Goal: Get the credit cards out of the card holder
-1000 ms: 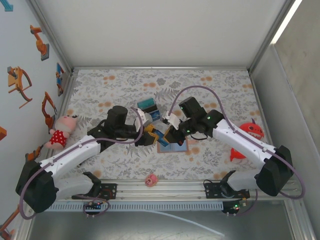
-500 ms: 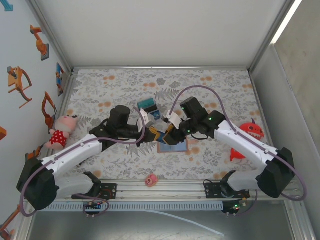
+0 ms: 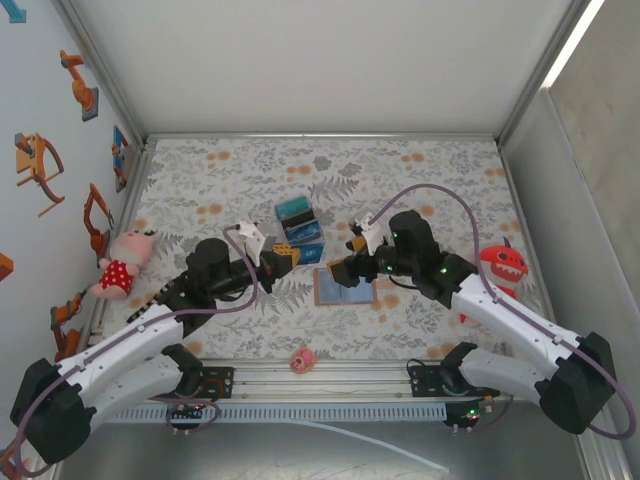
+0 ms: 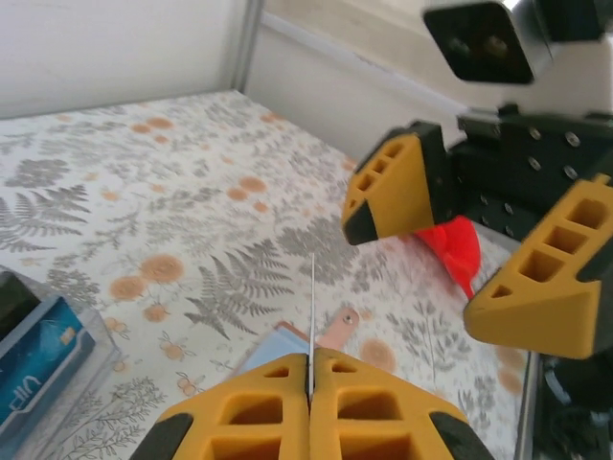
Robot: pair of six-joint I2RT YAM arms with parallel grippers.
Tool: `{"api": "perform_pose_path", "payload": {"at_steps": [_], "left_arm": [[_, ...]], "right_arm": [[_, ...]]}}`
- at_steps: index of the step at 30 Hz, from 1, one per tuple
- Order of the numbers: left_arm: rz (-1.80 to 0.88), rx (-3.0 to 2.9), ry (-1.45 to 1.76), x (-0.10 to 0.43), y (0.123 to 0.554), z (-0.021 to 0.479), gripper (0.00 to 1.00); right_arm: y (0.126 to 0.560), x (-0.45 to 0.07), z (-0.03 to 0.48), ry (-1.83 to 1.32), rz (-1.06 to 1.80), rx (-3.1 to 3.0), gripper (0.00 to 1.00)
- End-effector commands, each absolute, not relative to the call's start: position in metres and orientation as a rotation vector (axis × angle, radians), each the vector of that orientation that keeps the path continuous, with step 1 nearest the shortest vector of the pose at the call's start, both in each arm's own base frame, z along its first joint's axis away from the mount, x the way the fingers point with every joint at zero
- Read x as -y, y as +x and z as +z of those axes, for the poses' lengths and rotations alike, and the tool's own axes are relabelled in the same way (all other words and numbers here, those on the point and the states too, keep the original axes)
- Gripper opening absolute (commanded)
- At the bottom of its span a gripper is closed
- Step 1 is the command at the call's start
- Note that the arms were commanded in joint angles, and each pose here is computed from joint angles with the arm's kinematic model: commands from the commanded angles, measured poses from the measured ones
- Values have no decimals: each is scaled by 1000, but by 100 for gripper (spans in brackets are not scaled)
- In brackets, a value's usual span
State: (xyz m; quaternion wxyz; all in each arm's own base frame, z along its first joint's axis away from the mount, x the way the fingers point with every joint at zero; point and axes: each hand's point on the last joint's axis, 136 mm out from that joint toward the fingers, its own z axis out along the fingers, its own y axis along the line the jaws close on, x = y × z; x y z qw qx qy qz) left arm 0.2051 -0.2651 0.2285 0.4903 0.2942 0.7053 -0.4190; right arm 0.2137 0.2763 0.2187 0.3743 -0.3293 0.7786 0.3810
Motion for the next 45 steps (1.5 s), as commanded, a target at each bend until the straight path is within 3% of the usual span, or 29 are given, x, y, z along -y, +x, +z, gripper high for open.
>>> {"api": "perform_pose_path", "payload": {"at_steps": [1, 7, 17, 29, 32, 34, 37, 41, 43, 45], "left_arm": [[-1072, -1612, 524, 257, 217, 264, 0], [-1182, -1546, 433, 257, 216, 284, 0], [-1358, -1426, 364, 259, 208, 313, 0], [-1375, -1397, 353, 259, 209, 319, 0], [-1370, -1395, 342, 258, 211, 319, 0], [-1363, -1398, 337, 257, 212, 318, 0], [-1353, -1407, 324, 256, 214, 315, 1], [-1324, -1433, 333, 254, 216, 312, 28], [-1285, -1449, 357, 251, 216, 312, 51], [-1220, -1483, 397, 249, 215, 311, 62]], "right_arm": [[228, -280, 262, -630, 1109, -1807, 99], [234, -286, 270, -547, 1216, -1743, 99], [229, -307, 309, -621, 1445, -1559, 83], [213, -329, 336, -796, 1629, -1450, 39], [210, -331, 337, -827, 1658, -1440, 22], [208, -333, 338, -834, 1675, -1445, 0], [210, -333, 336, -820, 1674, -1454, 0], [210, -331, 333, -818, 1667, -1461, 0], [211, -330, 330, -815, 1662, -1467, 0], [212, -329, 326, -811, 1660, -1486, 0]]}}
